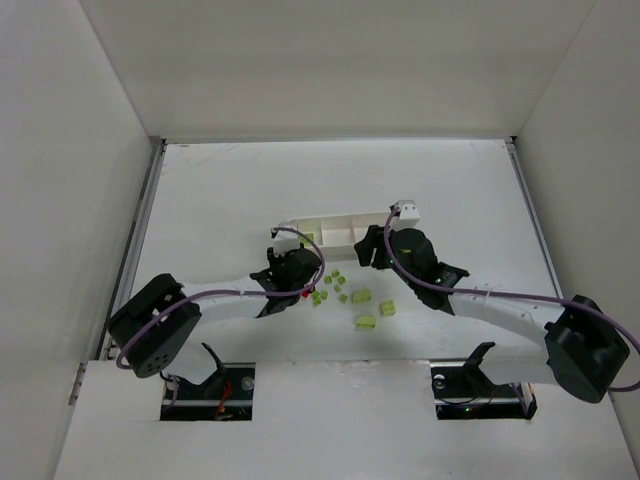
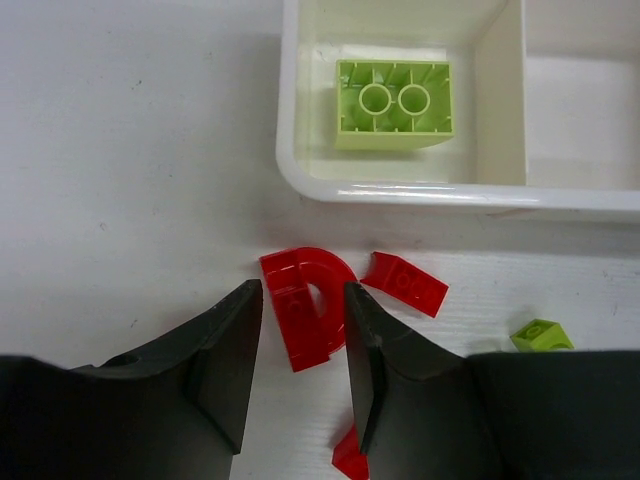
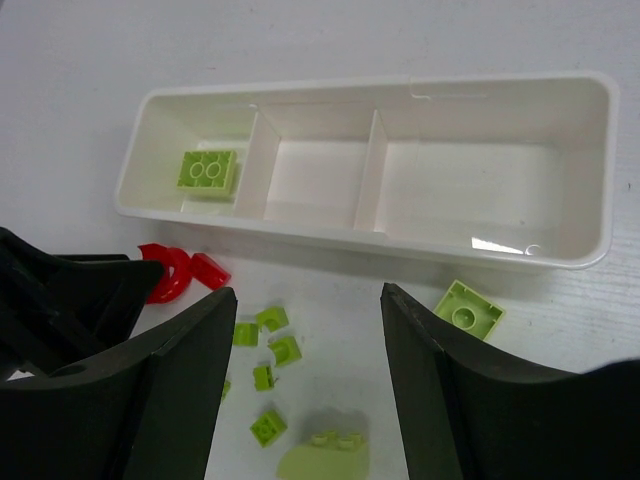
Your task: Sort the legos into containers by color
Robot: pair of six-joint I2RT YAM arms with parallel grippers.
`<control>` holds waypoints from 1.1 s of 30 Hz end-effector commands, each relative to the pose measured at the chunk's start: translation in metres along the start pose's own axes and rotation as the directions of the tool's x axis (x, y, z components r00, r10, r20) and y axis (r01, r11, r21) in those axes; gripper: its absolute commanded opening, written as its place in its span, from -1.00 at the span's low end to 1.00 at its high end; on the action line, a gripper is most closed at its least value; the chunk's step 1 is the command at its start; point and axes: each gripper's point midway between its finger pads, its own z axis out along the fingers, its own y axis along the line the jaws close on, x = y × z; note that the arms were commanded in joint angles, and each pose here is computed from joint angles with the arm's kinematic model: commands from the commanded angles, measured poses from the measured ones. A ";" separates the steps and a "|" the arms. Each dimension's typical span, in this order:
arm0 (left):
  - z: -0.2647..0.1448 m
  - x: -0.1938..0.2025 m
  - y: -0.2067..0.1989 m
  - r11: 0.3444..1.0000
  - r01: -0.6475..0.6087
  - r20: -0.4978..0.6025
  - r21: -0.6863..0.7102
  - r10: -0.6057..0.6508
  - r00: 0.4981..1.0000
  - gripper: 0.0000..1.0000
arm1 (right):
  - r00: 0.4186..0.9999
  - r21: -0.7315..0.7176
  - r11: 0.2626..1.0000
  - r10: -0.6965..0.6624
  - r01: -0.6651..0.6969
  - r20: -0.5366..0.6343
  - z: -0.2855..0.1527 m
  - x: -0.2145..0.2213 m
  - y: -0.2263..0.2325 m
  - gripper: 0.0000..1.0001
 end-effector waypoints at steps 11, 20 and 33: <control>-0.013 -0.012 0.012 0.996 0.086 0.053 -0.003 -0.086 0.995 -0.28 | 0.999 -0.036 0.999 0.020 -0.018 0.042 0.003 -0.011 0.008 0.32; 0.003 -0.003 0.005 0.997 0.072 0.011 -0.005 -0.072 0.997 -0.26 | 0.999 -0.038 0.999 0.021 -0.019 0.046 0.002 -0.012 0.008 0.32; -0.003 0.000 0.008 0.998 0.064 0.010 -0.003 -0.064 0.998 -0.75 | 0.998 -0.042 0.999 0.024 -0.022 0.053 0.001 -0.011 0.009 0.31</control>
